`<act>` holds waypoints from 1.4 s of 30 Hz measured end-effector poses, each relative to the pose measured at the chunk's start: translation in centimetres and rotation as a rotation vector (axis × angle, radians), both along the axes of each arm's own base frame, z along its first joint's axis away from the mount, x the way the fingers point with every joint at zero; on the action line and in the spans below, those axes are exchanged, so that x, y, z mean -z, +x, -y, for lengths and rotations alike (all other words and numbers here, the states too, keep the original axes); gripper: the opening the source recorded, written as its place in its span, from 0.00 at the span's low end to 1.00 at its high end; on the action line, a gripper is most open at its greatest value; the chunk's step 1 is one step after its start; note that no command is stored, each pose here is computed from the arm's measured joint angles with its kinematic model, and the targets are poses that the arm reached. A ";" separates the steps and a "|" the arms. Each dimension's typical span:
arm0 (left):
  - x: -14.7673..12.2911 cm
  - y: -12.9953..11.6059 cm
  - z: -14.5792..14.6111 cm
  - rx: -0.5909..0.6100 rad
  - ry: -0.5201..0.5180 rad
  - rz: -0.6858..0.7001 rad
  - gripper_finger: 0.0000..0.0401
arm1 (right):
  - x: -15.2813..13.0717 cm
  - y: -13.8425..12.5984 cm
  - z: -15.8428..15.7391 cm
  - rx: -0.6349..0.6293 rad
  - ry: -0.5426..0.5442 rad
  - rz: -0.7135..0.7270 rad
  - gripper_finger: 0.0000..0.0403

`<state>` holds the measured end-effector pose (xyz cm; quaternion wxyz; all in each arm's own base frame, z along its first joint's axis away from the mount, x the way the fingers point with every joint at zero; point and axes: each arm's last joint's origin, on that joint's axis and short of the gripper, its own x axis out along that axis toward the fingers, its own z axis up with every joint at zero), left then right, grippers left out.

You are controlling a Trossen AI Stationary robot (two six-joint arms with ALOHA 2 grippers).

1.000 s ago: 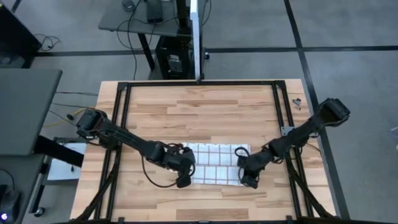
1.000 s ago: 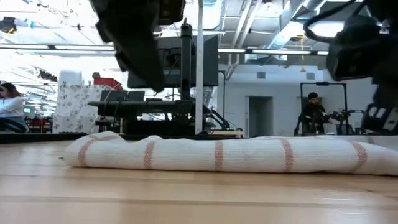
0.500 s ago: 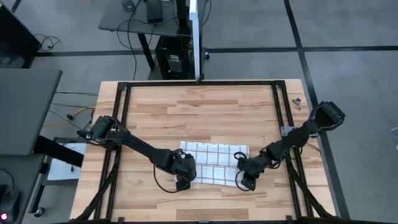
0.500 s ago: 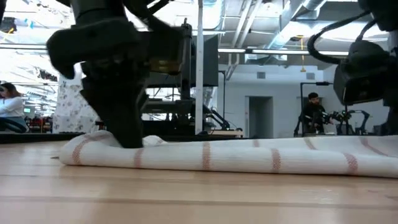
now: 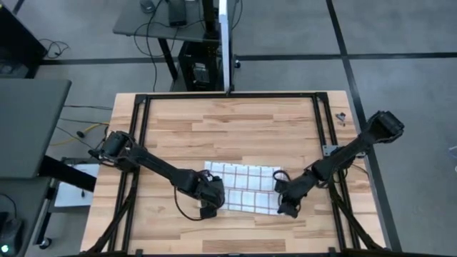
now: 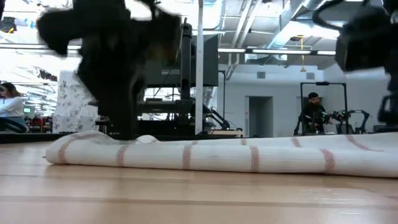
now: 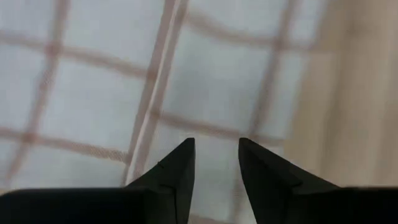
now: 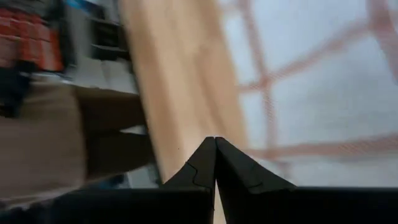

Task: Roll towel
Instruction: Roll the white towel

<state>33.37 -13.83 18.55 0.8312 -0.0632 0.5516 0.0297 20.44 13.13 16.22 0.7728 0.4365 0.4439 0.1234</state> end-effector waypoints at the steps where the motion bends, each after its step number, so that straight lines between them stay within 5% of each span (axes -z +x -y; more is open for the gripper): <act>1: -0.8 0.0 0.0 0.018 0.001 0.019 0.27 | -0.6 0.0 0.0 0.005 0.026 0.034 0.00; 7: -5.4 0.4 -0.2 0.108 -0.005 0.167 0.27 | -2.7 0.4 -0.1 0.056 0.137 0.171 0.00; 12: -7.6 1.6 -1.6 0.131 -0.077 0.195 0.28 | -2.3 1.9 1.7 0.342 0.198 0.116 0.01; 23: -13.5 1.0 -1.0 0.232 -0.073 0.173 0.45 | -11.2 3.7 0.9 0.198 -0.012 0.714 0.27; 27: -14.4 -0.1 1.2 0.233 -0.063 0.176 0.51 | -14.4 3.7 -2.2 0.015 -0.236 0.725 0.36; 32: -14.0 -1.9 3.3 0.196 0.024 0.123 0.55 | -15.4 2.2 -4.5 -0.077 -0.655 0.503 0.42; 36: -12.5 -3.2 4.9 0.149 0.168 0.134 0.55 | -13.5 0.3 -5.9 -0.049 -0.900 0.344 0.42; 39: -10.5 -4.0 5.6 0.122 0.307 0.160 0.55 | -11.1 -0.7 -7.3 -0.059 -1.017 0.246 0.42; 42: -8.2 -4.4 6.1 0.102 0.333 0.180 0.55 | -8.4 -0.8 -9.2 -0.070 -1.083 0.198 0.42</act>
